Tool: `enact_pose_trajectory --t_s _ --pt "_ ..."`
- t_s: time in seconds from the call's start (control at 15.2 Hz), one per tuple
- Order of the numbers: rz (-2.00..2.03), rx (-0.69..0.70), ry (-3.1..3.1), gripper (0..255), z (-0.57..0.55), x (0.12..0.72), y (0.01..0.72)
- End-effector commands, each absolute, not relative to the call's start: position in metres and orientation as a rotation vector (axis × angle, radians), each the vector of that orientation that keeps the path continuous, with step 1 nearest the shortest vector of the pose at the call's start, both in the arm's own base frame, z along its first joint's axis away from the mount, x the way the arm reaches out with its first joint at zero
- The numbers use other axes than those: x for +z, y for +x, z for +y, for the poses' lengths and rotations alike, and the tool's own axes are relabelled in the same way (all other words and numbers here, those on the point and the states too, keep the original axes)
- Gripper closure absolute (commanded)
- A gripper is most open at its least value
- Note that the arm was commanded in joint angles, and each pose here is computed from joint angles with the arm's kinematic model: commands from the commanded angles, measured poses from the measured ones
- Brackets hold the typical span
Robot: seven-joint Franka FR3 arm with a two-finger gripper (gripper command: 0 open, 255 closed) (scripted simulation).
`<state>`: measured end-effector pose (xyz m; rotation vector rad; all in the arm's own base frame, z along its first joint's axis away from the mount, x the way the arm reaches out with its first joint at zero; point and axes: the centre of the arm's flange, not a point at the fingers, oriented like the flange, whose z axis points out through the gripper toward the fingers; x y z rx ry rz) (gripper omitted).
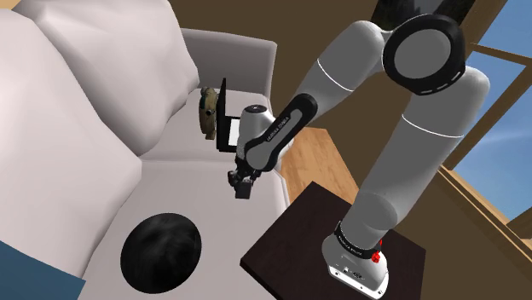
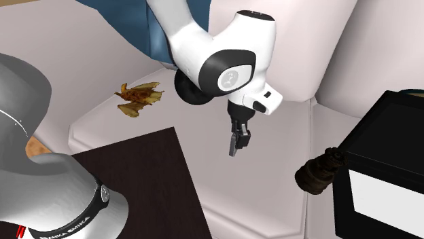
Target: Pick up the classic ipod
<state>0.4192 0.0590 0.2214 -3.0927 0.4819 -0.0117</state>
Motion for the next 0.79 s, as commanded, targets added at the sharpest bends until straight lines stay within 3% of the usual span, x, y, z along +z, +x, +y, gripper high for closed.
enact_pose_trajectory --t_s 0.0,0.73 --pt "0.482 -0.011 -3.093 255 0.059 0.232 0.419" --pt "0.482 -0.011 -3.093 255 0.059 0.286 0.419"
